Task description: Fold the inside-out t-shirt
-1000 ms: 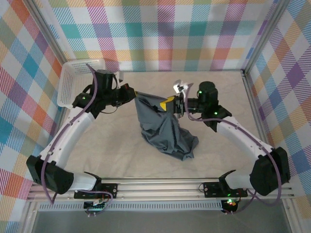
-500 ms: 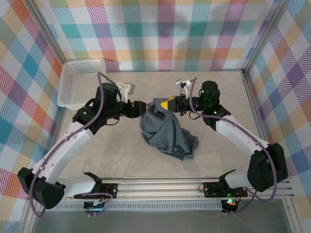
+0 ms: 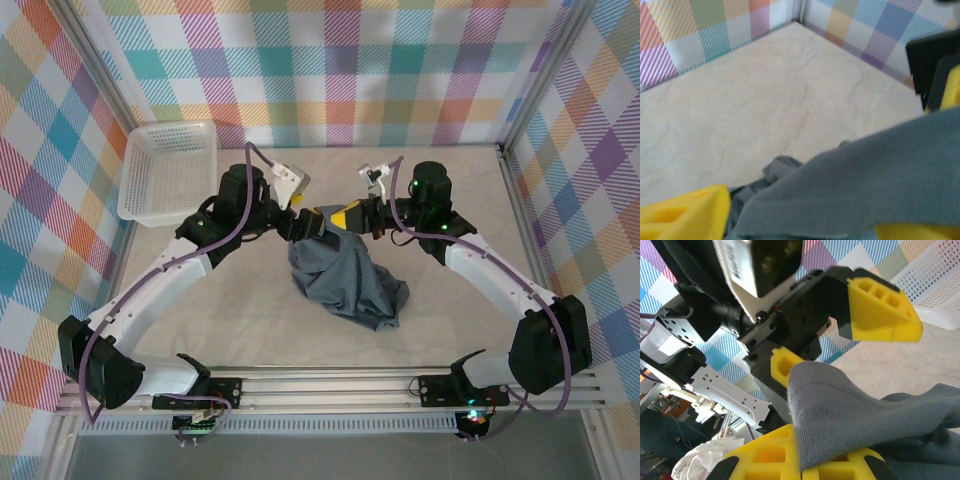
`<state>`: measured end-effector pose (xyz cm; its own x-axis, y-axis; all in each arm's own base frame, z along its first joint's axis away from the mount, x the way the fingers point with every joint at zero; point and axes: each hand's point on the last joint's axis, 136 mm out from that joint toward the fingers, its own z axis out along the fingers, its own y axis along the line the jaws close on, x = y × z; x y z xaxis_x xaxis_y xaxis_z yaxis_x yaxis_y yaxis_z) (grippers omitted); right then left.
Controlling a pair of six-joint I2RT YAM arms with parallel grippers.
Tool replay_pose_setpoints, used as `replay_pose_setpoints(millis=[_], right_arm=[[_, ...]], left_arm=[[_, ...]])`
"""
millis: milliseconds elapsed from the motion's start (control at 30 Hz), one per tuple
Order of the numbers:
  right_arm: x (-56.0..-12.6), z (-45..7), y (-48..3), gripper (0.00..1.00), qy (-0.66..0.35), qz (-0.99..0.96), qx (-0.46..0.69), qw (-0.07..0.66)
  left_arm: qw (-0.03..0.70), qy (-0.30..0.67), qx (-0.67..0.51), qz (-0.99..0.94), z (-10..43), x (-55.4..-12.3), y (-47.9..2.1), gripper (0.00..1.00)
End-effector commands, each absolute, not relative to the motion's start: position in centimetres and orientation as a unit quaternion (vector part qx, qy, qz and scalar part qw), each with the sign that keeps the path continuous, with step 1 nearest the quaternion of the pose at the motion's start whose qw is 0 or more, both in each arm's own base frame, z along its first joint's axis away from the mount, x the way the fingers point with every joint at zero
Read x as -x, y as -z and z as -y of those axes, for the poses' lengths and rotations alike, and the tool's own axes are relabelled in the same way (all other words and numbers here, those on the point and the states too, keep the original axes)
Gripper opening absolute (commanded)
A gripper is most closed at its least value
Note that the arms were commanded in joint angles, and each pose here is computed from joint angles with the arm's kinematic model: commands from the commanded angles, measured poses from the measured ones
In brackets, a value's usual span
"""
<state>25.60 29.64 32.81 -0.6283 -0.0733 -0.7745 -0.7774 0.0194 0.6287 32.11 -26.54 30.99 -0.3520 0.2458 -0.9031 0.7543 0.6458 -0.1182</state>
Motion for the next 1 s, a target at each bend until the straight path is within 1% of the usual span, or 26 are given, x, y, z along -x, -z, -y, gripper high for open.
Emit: replay_pose_setpoints(millis=[0, 100, 167, 200, 267, 300, 367, 400, 433, 467, 500, 533, 567, 600, 633, 700, 767, 867, 933, 967], right_arm=[[-24.4, -29.3, -34.9, 0.00, -0.624, -0.630, 0.353, 0.297], [-24.3, -29.3, -35.2, 0.00, -0.627, -0.627, 0.357, 0.294], [-24.5, -29.4, -35.1, 0.00, -0.629, -0.631, 0.353, 0.288], [-24.8, -29.5, -35.1, 0.00, -0.630, -0.634, 0.349, 0.283], [-25.2, -29.7, -34.8, 0.00, -0.632, -0.640, 0.342, 0.272], [-25.4, -29.7, -34.6, 0.00, -0.632, -0.643, 0.339, 0.269], [-26.2, -29.3, -34.0, 0.01, -0.622, -0.654, 0.332, 0.273], [-27.3, -28.6, -33.4, 0.07, -0.608, -0.668, 0.318, 0.287], [-29.0, -27.5, -32.2, 0.20, -0.582, -0.692, 0.295, 0.309], [-31.2, -26.2, -30.1, 0.29, -0.537, -0.727, 0.266, 0.335], [-33.3, -25.0, -27.9, 0.28, -0.484, -0.762, 0.241, 0.356], [-34.9, -23.8, -25.9, 0.24, -0.426, -0.796, 0.228, 0.364], [-35.7, -23.4, -25.1, 0.23, -0.394, -0.813, 0.233, 0.361], [-35.9, -23.4, -25.2, 0.24, -0.391, -0.817, 0.232, 0.355], [-35.8, -23.8, -26.3, 0.26, -0.406, -0.808, 0.234, 0.357], [-35.1, -24.0, -28.7, 0.32, -0.436, -0.781, 0.223, 0.387], [-34.4, -22.9, -30.0, 0.36, -0.416, -0.775, 0.199, 0.431], [-32.1, -22.0, -30.3, 0.35, -0.363, -0.783, 0.170, 0.475], [-30.0, -22.4, -30.2, 0.34, -0.355, -0.797, 0.130, 0.472], [-29.0, -23.0, -30.2, 0.33, -0.366, -0.800, 0.119, 0.461]], left_arm=[[0.506, 0.284, -0.338, -0.741, 27.5, -32.8, -33.6, 0.59], [0.479, 0.319, -0.356, -0.736, 28.6, -31.8, -33.4, 0.52], [0.457, 0.351, -0.367, -0.730, 29.4, -30.9, -33.5, 0.43], [0.439, 0.367, -0.370, -0.732, 29.7, -30.4, -33.2, 0.35], [0.418, 0.385, -0.369, -0.735, 30.0, -29.8, -32.9, 0.17], [0.413, 0.388, -0.363, -0.740, 29.9, -29.7, -32.8, 0.00], [0.409, 0.402, -0.332, -0.749, 29.3, -30.1, -33.4, 0.00], [0.405, 0.420, -0.309, -0.751, 28.9, -30.2, -34.1, 0.00], [0.395, 0.439, -0.279, -0.757, 28.6, -30.3, -34.7, 0.00], [0.385, 0.452, -0.249, -0.765, 28.6, -30.5, -35.2, 0.00], [0.375, 0.463, -0.226, -0.771, 28.8, -30.7, -35.6, 0.00], [0.354, 0.476, -0.203, -0.779, 29.1, -30.7, -35.9, 0.00], [0.329, 0.482, -0.189, -0.790, 29.6, -30.6, -35.6, 0.00], [0.311, 0.479, -0.181, -0.801, 30.0, -30.5, -35.5, 0.00], [0.291, 0.467, -0.171, -0.818, 30.1, -30.5, -34.8, 0.00], [0.265, 0.441, -0.155, -0.843, 30.2, -30.6, -33.4, 0.00], [0.251, 0.427, -0.137, -0.858, 30.1, -31.0, -32.2, 0.00], [0.241, 0.424, -0.117, -0.865, 30.1, -31.4, -31.4, 0.00], [0.238, 0.422, -0.104, -0.869, 30.1, -31.6, -31.2, 0.00], [0.235, 0.421, -0.096, -0.871, 30.2, -31.8, -31.1, 0.00]])
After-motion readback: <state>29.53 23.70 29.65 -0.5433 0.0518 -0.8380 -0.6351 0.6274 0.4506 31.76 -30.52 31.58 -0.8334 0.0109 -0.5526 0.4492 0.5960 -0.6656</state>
